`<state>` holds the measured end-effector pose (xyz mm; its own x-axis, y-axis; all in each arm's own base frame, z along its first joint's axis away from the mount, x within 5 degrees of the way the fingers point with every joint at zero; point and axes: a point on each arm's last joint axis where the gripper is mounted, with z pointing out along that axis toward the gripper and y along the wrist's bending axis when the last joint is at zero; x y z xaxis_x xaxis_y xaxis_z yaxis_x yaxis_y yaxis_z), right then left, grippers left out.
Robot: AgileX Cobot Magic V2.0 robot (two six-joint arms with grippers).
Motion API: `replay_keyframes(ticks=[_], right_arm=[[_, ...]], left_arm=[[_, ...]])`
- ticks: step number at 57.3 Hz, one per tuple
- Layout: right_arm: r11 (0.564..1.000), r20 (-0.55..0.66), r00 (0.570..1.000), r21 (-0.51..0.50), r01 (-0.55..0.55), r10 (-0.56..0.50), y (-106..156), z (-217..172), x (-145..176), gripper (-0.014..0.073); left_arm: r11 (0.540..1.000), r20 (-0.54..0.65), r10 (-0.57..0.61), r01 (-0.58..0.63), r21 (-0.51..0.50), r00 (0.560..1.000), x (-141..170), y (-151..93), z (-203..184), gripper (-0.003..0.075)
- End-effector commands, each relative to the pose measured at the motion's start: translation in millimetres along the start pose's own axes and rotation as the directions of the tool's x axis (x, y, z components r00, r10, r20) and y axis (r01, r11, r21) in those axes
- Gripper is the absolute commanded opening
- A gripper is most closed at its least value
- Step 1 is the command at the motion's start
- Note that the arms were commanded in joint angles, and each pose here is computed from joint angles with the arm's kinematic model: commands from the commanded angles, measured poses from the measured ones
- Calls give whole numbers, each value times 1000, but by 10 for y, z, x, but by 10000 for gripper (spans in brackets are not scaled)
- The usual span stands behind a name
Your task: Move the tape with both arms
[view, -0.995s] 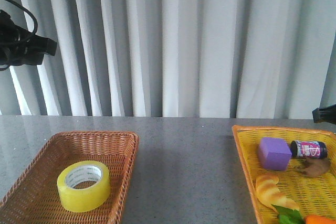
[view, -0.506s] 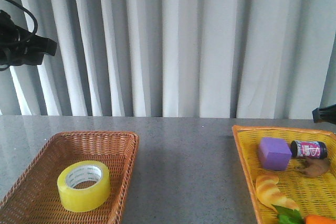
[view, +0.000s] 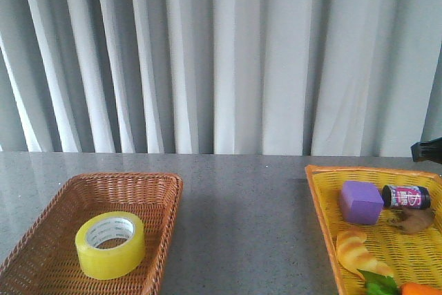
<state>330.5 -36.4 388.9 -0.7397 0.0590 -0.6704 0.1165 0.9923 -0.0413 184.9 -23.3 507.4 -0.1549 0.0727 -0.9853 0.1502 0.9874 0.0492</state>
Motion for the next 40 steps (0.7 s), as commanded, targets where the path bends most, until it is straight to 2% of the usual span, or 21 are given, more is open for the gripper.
replay_keyframes(ticks=[1,12,21,32,40], right_arm=[[1000,114,994,9,0,-1,-29,-203,-112,-7],[1000,114,994,9,0,-1,-29,-203,-112,-7],[1000,114,994,9,0,-1,-29,-203,-112,-7],[1000,114,994,9,0,-1,-29,-203,-112,-7],[1000,114,994,9,0,-1,-29,-203,-112,-7]], left_arm=[[999,221,26,-19,-35,975,202,-7,-328,-7],[998,300,45,-30,-55,953,1188,-63,-669,-6],[999,237,20,-8,-53,971,1990,-101,-739,-6],[989,212,-78,102,-104,974,2761,-100,-797,-6],[968,337,-154,211,-140,929,3129,-87,-837,-6]])
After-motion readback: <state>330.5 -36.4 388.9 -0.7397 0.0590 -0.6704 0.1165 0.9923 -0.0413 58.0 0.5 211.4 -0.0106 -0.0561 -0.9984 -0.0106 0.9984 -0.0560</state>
